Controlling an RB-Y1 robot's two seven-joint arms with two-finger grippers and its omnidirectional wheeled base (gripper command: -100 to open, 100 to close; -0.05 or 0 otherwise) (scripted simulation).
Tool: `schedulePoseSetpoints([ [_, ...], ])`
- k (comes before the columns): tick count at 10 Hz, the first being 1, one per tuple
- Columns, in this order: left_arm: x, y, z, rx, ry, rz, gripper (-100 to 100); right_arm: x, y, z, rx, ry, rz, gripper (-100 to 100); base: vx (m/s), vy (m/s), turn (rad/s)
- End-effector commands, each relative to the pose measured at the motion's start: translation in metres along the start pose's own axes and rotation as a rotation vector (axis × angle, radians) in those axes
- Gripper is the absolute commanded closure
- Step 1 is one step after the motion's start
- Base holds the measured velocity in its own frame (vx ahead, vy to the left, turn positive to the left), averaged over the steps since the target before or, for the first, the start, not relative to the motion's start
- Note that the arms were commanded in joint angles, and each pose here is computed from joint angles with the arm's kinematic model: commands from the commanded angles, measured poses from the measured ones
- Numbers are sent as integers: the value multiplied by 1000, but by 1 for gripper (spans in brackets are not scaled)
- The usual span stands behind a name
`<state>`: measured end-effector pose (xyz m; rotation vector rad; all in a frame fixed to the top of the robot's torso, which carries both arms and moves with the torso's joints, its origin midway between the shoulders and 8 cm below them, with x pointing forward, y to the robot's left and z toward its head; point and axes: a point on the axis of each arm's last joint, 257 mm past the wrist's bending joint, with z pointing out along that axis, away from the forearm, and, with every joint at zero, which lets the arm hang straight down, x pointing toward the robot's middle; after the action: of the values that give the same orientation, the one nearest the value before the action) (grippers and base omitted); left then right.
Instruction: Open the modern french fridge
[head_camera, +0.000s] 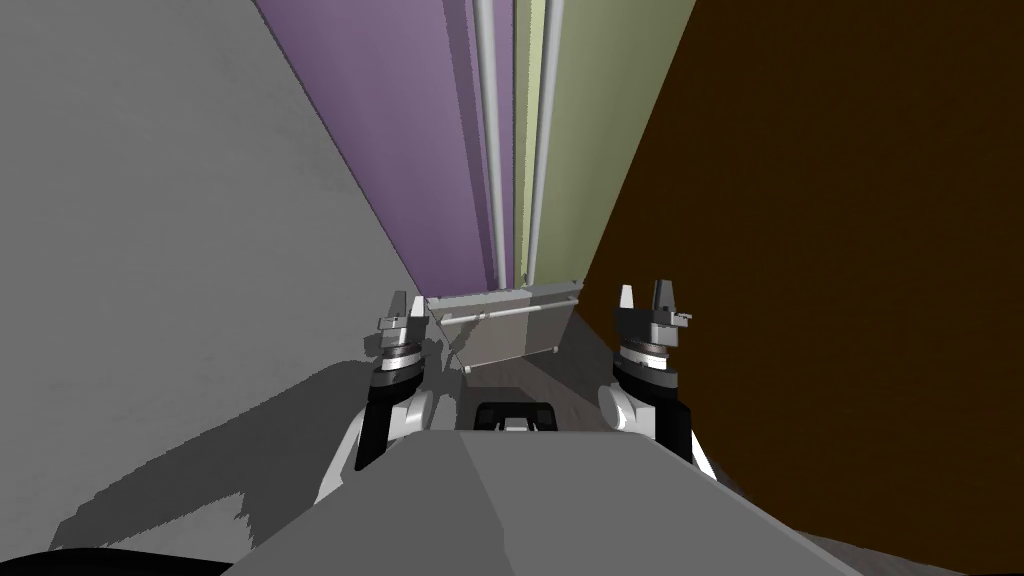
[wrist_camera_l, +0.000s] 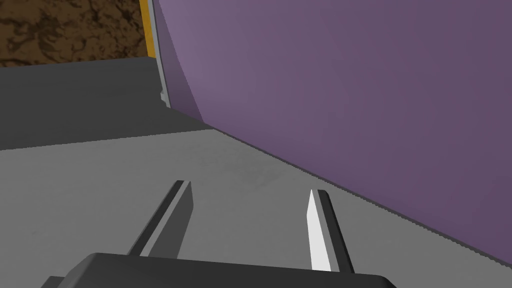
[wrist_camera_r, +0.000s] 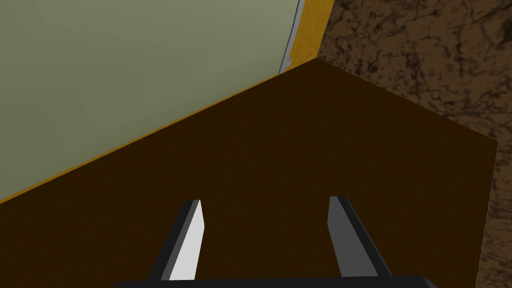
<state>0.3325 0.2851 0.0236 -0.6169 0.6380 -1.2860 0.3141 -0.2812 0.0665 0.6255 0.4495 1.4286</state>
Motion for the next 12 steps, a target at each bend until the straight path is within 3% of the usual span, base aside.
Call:
schedulePoseSetpoints([
  [1, 0, 0, 0, 0, 0, 0, 0, 0, 0, 0, 0, 0, 0, 0, 0, 0, 0],
  [3, 0, 0, 0, 0, 0, 0, 0, 0, 0, 0, 0, 0, 0, 0, 0, 0, 0],
  [4, 5, 6, -2, -4, 41, 13, -100, 0, 0, 0, 0, 0, 0, 0, 17, 0, 7],
  [8, 12, 27, -8, -16, 106, 35, -100, 0, 0, 0, 1, 0, 0, 0, 27, 8, 7],
  [12, 13, 56, -18, -31, 145, 52, -100, 0, 0, 0, 1, 0, 0, 0, 42, 8, 11],
])
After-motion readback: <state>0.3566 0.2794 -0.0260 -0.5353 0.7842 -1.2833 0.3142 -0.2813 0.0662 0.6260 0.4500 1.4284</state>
